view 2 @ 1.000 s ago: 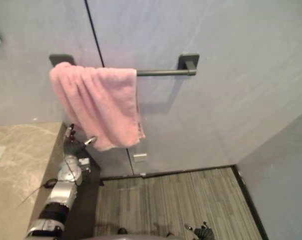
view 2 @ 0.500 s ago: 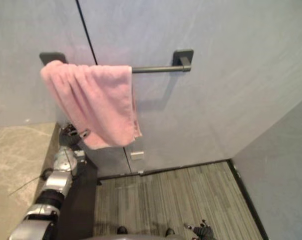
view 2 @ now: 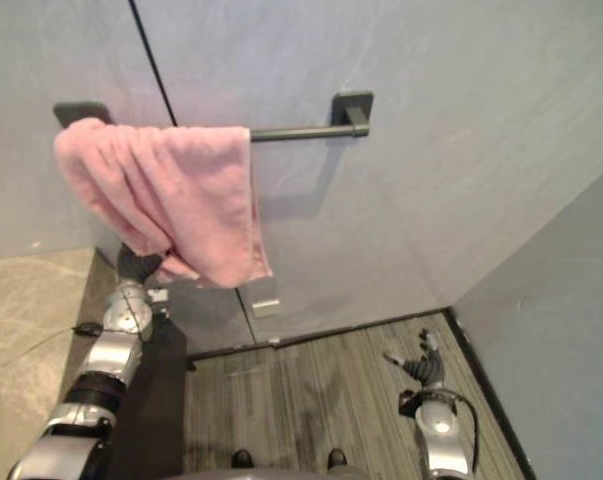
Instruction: Organize washtable
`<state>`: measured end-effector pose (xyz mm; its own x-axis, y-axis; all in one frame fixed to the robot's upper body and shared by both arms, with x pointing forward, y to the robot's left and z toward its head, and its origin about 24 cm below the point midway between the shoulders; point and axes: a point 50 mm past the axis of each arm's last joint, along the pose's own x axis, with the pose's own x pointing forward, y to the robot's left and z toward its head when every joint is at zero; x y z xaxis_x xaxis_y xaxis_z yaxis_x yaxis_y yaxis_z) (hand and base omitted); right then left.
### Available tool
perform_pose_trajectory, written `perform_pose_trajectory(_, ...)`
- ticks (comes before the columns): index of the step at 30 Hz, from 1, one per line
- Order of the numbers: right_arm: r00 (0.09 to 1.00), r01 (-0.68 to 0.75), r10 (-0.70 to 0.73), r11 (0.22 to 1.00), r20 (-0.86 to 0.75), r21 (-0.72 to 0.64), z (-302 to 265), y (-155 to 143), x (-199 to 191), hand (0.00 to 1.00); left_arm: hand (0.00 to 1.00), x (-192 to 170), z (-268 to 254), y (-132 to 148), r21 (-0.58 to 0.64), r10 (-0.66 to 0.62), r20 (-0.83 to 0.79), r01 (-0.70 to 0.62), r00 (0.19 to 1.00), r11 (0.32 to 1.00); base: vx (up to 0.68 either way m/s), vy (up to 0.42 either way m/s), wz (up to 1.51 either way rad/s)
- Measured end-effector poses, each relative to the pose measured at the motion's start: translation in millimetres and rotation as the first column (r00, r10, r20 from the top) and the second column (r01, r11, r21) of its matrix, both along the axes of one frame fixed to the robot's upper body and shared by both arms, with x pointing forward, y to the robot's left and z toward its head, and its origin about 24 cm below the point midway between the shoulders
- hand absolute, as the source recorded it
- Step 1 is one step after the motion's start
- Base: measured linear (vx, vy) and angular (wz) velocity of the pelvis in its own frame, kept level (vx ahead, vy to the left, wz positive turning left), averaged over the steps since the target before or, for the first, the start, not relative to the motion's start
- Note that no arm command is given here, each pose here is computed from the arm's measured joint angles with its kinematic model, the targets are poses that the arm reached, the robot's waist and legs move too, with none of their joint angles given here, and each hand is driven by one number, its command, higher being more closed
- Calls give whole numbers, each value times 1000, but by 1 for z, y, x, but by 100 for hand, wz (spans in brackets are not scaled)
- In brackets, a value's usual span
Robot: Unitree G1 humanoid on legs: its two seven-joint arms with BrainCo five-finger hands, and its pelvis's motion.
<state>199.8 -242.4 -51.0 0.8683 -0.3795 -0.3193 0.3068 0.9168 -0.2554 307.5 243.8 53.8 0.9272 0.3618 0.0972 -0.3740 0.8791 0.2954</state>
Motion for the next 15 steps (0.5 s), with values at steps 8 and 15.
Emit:
perform_pose_trajectory(8,959,-196,205,978,196,-67,52,10,52,0,100,-6,4,-5,-36,-41,50,43,998,998,-54,-20,-2)
perform_pose_trajectory(15,848,-420,417,905,327,-65,88,53,88,0,100,-9,10,-21,-103,-96,113,107,989,989,-52,-26,6)
